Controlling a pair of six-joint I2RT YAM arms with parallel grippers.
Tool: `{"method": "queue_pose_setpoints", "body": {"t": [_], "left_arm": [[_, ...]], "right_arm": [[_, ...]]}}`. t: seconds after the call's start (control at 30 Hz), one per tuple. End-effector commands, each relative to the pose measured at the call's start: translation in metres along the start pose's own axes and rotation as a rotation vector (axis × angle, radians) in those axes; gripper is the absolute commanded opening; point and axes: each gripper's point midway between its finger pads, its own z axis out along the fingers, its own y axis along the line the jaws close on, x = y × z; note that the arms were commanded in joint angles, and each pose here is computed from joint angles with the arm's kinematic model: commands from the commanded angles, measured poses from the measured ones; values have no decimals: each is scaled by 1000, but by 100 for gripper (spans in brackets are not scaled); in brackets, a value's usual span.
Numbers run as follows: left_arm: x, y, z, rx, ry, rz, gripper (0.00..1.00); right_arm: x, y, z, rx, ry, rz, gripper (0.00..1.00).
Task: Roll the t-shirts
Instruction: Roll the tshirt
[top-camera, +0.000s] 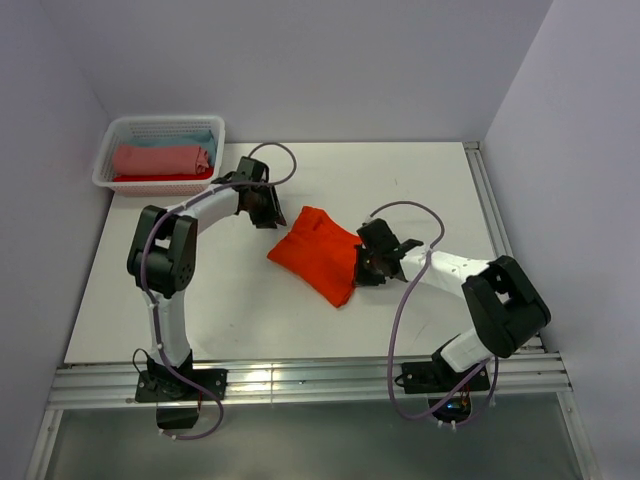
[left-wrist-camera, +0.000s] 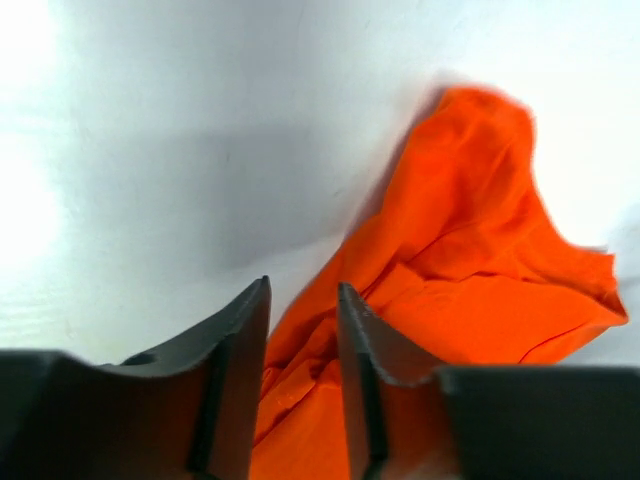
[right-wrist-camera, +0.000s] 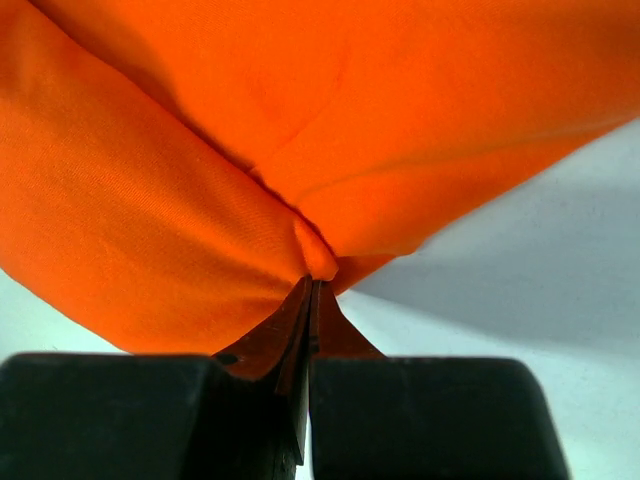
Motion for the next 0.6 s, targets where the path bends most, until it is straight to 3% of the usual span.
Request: {"method": "queue_pose_setpoints", "body": {"t": [0.0, 0.17, 0.27, 0.3, 0.37, 0.5, 0.57], "left_arm": [[-29, -16, -17, 14, -73, 39, 43], [-40, -32, -38, 58, -123, 41, 46], [-31, -26, -58, 52, -157, 44, 48], [-31, -29, -73, 64, -185, 46, 52], [-8, -17, -73, 71, -170, 25, 56], [22, -14, -95, 169, -215, -19, 77], [36, -8, -99, 201, -240, -58, 80]], "right_arm": [[0, -3, -8, 4, -21, 23, 0], [2, 0, -3, -9, -5, 35, 3], [1, 1, -2, -8, -4, 40, 15], [-3, 2, -5, -9, -20, 38, 27], [-10, 5, -12, -10, -44, 29, 33], [-34, 10, -36, -1, -129, -28, 46], [-41, 11, -45, 7, -148, -46, 52]]}}
